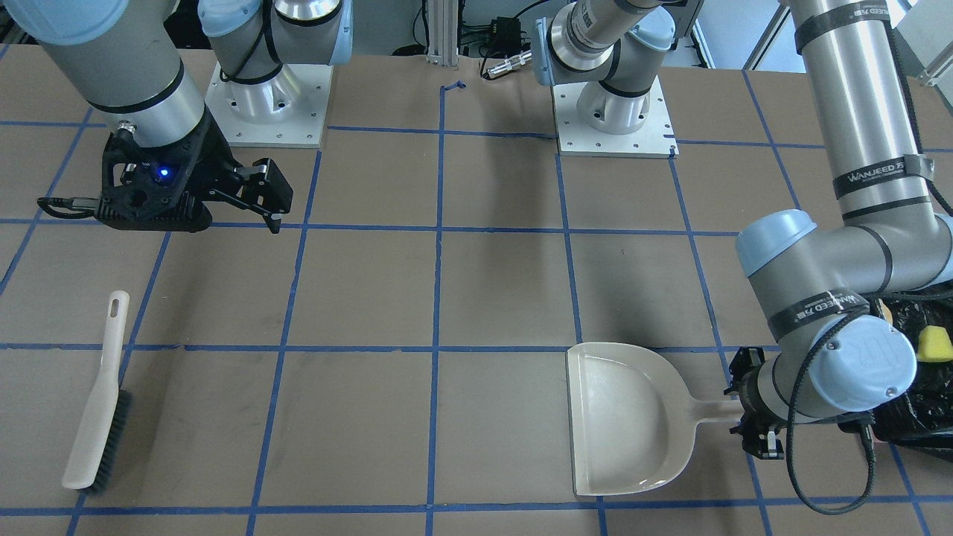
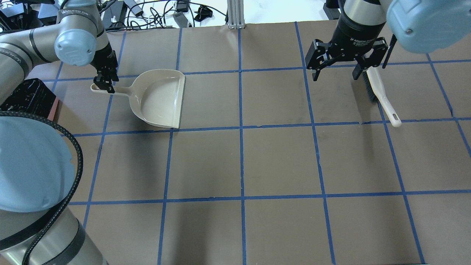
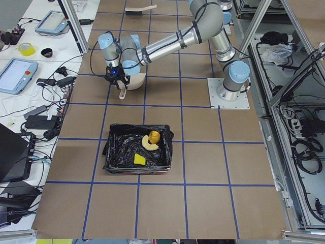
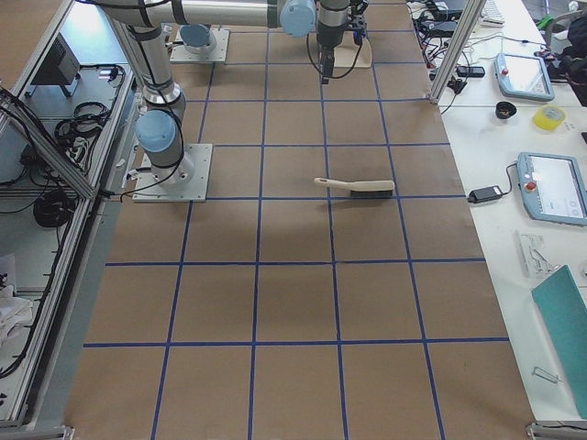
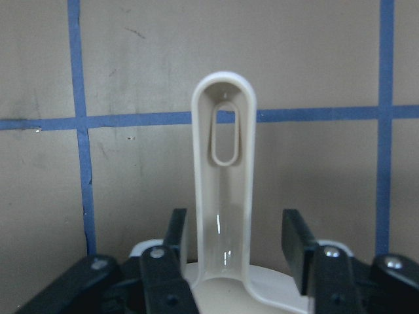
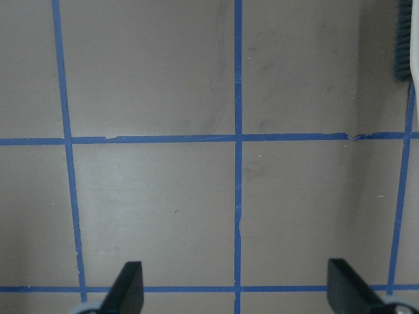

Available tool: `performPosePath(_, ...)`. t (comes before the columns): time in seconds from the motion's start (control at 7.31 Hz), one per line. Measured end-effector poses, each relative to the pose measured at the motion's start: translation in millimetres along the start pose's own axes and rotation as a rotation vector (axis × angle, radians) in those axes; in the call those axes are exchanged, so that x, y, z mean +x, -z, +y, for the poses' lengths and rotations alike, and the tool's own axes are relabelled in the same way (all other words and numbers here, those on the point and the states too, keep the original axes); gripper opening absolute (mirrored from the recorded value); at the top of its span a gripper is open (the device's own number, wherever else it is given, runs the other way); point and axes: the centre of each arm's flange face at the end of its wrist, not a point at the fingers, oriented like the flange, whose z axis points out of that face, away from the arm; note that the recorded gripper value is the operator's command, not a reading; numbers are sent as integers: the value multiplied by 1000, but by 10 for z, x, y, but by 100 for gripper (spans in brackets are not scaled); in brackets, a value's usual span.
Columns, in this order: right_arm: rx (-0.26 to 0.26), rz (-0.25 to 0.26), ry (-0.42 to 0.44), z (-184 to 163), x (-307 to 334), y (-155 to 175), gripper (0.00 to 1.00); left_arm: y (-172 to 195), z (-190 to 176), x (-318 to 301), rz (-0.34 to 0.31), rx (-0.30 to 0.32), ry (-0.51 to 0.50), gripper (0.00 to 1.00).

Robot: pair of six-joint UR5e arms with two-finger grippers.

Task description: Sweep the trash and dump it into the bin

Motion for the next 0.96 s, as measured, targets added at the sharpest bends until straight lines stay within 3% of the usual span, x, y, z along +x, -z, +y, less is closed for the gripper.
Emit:
performPosePath(0.14, 1, -1, -1, -1, -1, 1, 100, 102, -31, 3, 27, 16, 5, 96)
performPosePath(0.27, 1, -4, -2, -1, -4, 1, 100, 223, -81, -7, 51, 50, 13, 100)
performPosePath(0.55, 1, -6, -3, -1, -6, 1, 100, 461, -177, -62, 88, 113, 33, 100)
performPosePath(0.96, 1, -8, -4, 0, -8, 3, 100, 779, -196, -159, 139, 108, -12, 100)
